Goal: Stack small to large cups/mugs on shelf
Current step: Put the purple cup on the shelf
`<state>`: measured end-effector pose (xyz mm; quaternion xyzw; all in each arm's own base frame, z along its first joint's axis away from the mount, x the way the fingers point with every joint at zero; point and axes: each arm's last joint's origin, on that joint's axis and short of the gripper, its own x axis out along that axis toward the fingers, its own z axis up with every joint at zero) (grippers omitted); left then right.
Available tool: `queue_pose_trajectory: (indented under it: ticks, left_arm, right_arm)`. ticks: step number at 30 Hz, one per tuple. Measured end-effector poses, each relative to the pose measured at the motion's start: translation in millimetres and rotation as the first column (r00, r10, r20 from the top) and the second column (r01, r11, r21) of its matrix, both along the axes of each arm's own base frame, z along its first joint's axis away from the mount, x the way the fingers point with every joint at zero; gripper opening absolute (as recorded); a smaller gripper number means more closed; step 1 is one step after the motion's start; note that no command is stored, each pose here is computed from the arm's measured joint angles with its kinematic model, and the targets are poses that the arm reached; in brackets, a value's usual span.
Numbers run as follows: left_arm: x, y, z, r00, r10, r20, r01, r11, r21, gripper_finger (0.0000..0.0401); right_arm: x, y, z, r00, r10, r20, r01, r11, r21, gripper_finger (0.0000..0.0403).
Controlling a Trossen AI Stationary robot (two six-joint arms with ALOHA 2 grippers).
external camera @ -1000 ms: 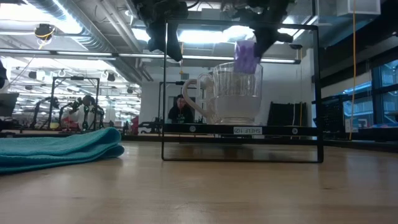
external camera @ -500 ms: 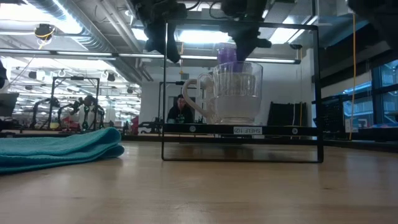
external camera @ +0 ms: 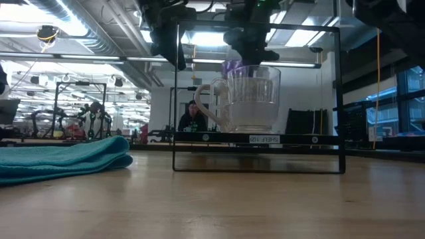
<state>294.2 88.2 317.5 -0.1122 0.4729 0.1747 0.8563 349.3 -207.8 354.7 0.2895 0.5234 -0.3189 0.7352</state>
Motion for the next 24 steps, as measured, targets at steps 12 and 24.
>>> queue_pose_trajectory:
  ticks: [12, 24]
  left_arm:
    - [0.0, 0.0, 0.0, 1.000, 0.000, 0.000, 0.000, 1.000, -0.001, 0.0047]
    - [0.0, 0.0, -0.1, 1.000, 0.002, 0.001, -0.002, 1.000, -0.003, 0.0047]
  right_arm:
    - [16.6, 3.8, -15.2, 0.999, 0.032, -0.001, -0.032, 0.999, 0.023, 0.0012]
    - [19.6, 3.7, -19.3, 0.999, 0.037, -0.009, -0.037, 0.999, 0.026, 0.0018]
